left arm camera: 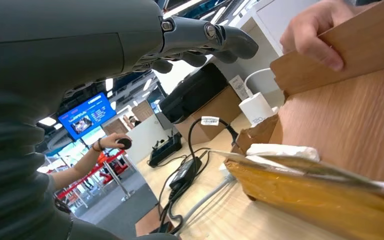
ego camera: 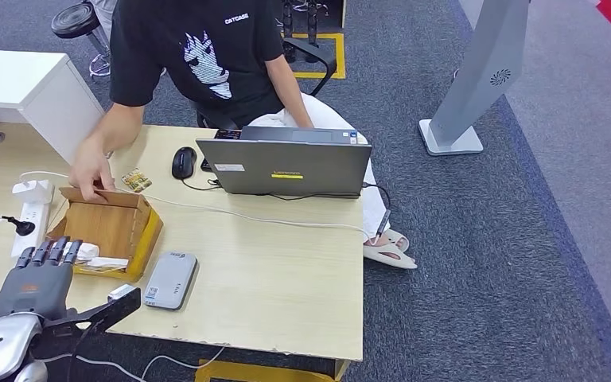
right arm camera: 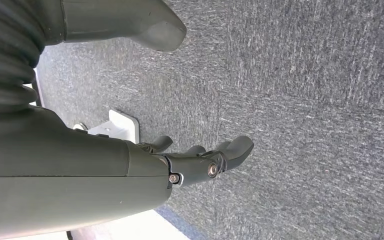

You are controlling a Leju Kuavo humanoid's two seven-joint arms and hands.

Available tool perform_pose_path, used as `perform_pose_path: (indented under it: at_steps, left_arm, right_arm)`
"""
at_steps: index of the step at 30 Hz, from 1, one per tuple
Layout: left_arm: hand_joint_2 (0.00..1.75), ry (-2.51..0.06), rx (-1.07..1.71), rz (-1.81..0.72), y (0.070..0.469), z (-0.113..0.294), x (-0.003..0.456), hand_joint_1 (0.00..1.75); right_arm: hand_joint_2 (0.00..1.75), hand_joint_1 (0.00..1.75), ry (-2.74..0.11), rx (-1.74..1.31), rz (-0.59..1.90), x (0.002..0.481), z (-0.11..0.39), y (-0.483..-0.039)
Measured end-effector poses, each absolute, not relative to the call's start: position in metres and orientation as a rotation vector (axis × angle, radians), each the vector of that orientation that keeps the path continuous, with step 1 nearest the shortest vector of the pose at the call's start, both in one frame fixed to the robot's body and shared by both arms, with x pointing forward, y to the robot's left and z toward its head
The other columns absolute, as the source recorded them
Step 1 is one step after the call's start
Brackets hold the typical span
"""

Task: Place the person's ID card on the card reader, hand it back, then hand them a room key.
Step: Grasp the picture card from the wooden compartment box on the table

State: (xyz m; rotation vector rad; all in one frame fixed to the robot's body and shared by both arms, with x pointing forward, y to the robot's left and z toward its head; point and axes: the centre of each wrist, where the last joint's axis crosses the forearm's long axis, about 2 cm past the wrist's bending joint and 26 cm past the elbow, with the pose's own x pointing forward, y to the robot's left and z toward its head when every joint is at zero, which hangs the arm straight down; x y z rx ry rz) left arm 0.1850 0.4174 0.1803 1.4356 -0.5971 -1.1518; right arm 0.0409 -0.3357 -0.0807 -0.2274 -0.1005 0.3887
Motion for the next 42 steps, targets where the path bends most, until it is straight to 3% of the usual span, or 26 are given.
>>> perform_pose_path:
  at_steps: [11, 27, 42]
  left_arm:
    - [1.75, -0.539, 1.454, -1.160, 0.422, 0.179, 0.179, 0.00]
    - [1.75, -0.663, 1.615, -1.061, 0.417, 0.166, 0.204, 0.00]
    - [1.75, -0.647, 1.554, -1.125, 0.412, 0.151, 0.213, 0.00]
  right_arm:
    - [1.75, 0.00, -0.102, -0.232, 0.388, 0.041, -0.080, -0.336]
    - [1.75, 0.00, -0.105, -0.240, 0.392, 0.042, -0.081, -0.334]
    - [1.75, 0.00, -0.103, -0.244, 0.397, 0.042, -0.082, -0.333]
